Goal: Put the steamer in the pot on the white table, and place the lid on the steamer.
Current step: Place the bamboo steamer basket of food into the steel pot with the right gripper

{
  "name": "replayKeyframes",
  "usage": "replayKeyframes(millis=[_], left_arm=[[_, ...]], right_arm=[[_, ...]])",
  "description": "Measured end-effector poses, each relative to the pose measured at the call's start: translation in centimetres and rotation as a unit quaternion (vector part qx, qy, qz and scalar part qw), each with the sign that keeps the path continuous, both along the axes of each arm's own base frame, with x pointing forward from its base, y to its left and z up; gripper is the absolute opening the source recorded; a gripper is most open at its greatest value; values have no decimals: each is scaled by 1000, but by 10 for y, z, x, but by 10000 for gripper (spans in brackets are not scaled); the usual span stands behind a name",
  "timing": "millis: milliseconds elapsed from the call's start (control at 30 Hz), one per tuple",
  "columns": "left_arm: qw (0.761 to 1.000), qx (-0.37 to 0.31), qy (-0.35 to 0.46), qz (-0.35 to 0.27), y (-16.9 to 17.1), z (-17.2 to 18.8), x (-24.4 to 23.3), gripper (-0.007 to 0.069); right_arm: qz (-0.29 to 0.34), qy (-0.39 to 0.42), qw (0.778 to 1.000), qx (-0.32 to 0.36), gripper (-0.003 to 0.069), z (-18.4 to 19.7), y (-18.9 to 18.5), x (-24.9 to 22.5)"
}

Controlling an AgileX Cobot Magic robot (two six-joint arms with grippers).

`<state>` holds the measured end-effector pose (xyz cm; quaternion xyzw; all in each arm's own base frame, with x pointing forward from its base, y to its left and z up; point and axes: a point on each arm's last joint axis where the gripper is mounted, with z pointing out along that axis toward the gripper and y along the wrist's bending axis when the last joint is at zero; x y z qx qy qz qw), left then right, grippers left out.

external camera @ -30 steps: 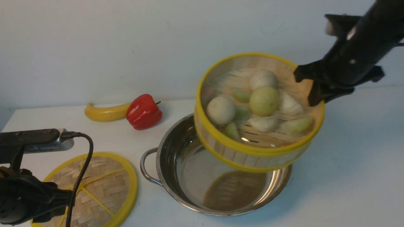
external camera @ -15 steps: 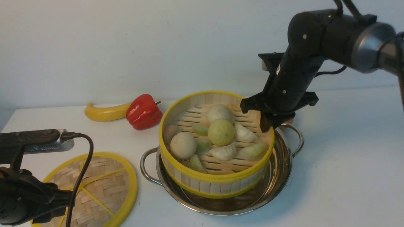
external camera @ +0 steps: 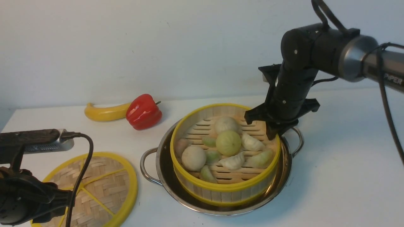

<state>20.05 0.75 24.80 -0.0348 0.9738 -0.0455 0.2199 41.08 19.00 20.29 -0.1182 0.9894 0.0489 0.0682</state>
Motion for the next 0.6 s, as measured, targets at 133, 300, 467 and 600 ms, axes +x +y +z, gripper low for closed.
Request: replayKeyframes(millis=[133,300,467,600], left_arm=[[1000,0,0,0,0,0,0,241],[1000,0,0,0,0,0,0,241],[1000,0,0,0,0,0,0,241],[1000,0,0,0,0,0,0,241]], right_arm=[[1,10,1000,-4,67,-11,1,2],[1,20,1000,-3,67,-19,2,3],[0,22,1000,1,67,-19,3,3],[0,23,1000,2,76,-19,3,2]])
